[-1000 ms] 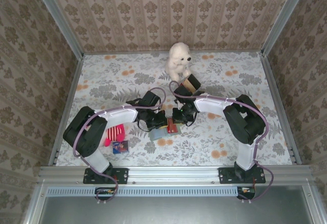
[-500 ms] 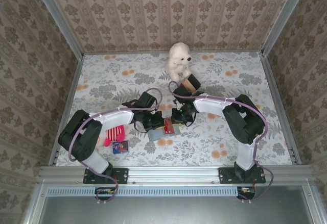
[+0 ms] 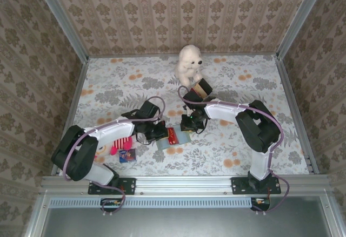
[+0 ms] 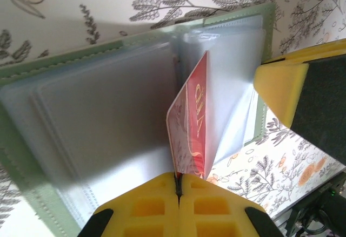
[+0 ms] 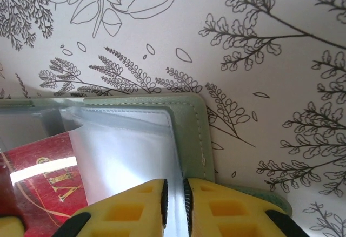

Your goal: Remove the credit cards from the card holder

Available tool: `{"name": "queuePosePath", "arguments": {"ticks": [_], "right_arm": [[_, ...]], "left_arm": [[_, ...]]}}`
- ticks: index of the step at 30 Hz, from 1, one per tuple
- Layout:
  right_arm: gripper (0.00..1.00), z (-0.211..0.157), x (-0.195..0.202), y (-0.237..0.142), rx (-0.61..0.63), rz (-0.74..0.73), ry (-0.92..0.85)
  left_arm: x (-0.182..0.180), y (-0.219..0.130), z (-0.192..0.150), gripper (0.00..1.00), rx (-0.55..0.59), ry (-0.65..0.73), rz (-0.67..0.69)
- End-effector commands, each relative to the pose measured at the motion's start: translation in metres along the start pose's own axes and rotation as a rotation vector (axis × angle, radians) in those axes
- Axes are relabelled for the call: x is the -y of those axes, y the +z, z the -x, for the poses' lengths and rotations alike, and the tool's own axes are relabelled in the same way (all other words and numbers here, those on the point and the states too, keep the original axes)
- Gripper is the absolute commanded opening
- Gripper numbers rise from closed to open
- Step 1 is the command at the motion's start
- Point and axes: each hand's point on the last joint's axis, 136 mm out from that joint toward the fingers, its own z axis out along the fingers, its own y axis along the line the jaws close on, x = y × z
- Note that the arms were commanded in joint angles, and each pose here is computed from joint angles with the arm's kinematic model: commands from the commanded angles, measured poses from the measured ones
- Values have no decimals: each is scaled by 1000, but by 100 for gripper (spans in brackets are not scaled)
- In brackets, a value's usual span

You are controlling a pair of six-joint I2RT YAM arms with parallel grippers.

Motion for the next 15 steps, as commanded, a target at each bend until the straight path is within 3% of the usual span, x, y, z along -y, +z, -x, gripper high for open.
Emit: {"name": "queuePosePath", "arguments": {"ticks": [1, 7, 15], "right_arm": [[19, -2, -12, -15, 12, 22, -25], [18, -3, -26, -28, 41, 59, -63], [12, -20, -34, -5, -41, 64, -85]], "left_arm": [[-14, 1, -6, 0, -14, -9, 38], [-13, 1, -4, 0, -9, -11, 35], [-13, 1, -2, 0, -4, -11, 28]]}}
